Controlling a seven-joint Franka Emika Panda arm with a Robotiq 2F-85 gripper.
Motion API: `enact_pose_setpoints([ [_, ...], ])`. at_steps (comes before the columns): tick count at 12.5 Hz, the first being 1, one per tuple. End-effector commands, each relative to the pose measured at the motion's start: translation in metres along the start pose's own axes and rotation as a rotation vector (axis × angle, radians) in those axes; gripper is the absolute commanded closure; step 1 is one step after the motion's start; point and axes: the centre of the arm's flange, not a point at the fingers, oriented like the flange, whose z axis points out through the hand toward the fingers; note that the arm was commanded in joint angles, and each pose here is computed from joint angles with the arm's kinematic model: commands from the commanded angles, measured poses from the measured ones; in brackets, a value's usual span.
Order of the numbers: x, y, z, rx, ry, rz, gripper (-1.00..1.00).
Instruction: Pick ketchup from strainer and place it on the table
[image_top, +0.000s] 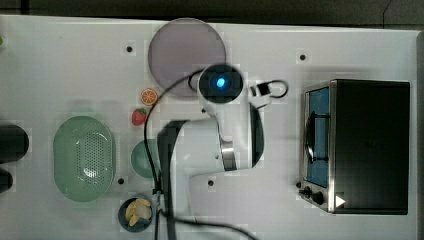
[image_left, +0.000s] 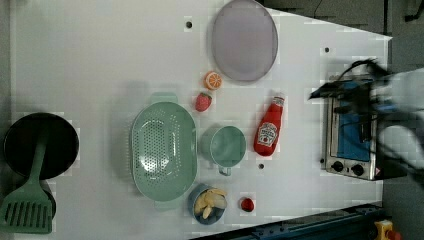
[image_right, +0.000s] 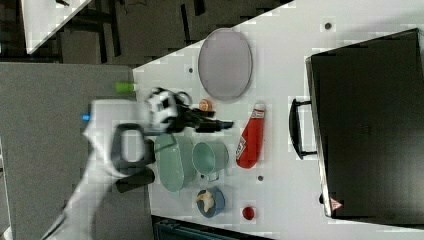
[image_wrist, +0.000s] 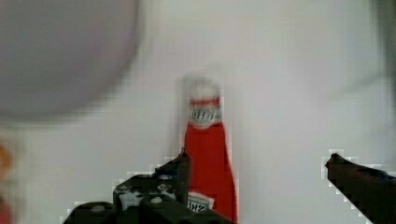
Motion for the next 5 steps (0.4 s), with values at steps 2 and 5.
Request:
enact_pose_setpoints([
  [2,-0.007,-0.012,-0.132,0.098,-0.025,0.117,-1.00],
  [5,-0.004,-0.007,-0.194,0.159,0.003,0.164,-1.00],
])
